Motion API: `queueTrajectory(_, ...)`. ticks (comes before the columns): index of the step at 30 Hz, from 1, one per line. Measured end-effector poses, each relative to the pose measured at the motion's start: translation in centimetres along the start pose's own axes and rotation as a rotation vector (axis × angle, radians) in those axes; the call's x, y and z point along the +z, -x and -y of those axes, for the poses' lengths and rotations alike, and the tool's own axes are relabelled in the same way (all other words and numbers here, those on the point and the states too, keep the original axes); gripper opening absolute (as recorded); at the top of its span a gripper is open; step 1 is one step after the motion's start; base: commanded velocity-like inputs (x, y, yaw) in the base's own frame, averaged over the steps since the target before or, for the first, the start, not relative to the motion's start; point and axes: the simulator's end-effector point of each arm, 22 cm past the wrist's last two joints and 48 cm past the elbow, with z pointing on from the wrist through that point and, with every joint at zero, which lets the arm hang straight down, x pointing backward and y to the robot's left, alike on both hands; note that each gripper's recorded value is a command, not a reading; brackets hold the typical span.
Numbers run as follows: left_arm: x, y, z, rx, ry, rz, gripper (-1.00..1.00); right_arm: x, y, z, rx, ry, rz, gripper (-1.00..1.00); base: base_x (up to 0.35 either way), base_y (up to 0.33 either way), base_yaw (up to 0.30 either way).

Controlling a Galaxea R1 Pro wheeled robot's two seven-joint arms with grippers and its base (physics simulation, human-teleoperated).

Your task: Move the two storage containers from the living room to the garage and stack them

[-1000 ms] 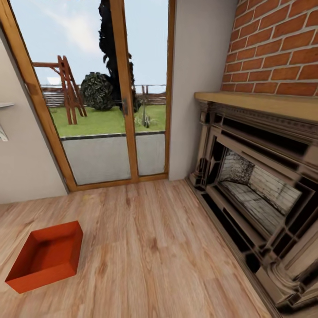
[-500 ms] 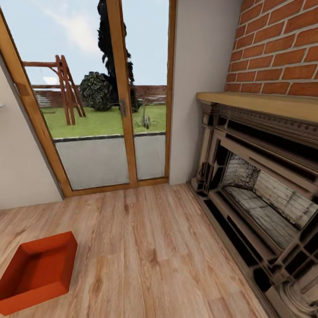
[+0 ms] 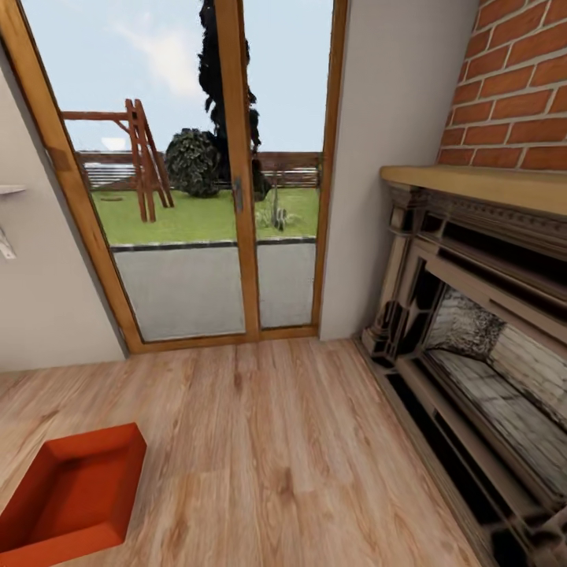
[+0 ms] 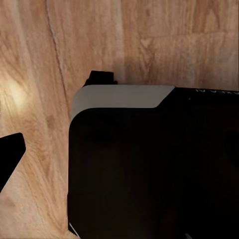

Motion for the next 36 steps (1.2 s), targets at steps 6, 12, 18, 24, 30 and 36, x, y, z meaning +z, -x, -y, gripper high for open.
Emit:
queueTrajectory(6,0.0,0.0,0.0,0.0,0.0,0.0,1.0,0.0,0.0,0.0,0.0,0.0,0.0,1.0,0.322,0.0,0.269)
queueTrajectory(12,0.0,0.01,0.0,0.0,0.0,0.0,1.0,0.0,0.0,0.0,0.0,0.0,0.0,1.0,0.322,0.0,0.269)
queueTrajectory(18,0.0,0.0,0.0,0.0,0.0,0.0,1.0,0.0,-0.01,0.0,0.001,0.0,0.0,1.0,0.322,0.0,0.255)
queueTrajectory(24,0.0,0.01,0.01,0.0,0.0,0.0,1.0,0.0,-0.01,0.02,0.001,0.0,0.0,1.0,0.322,0.0,0.119)
queueTrajectory(30,0.0,0.01,0.01,0.0,0.0,0.0,1.0,0.01,-0.02,0.09,0.001,-0.001,0.0,1.0,0.322,0.0,0.009)
queueTrajectory(36,0.0,0.01,0.01,0.0,0.0,0.0,1.0,0.01,-0.03,0.12,0.0,-0.002,0.0,1.0,0.322,0.0,0.001)
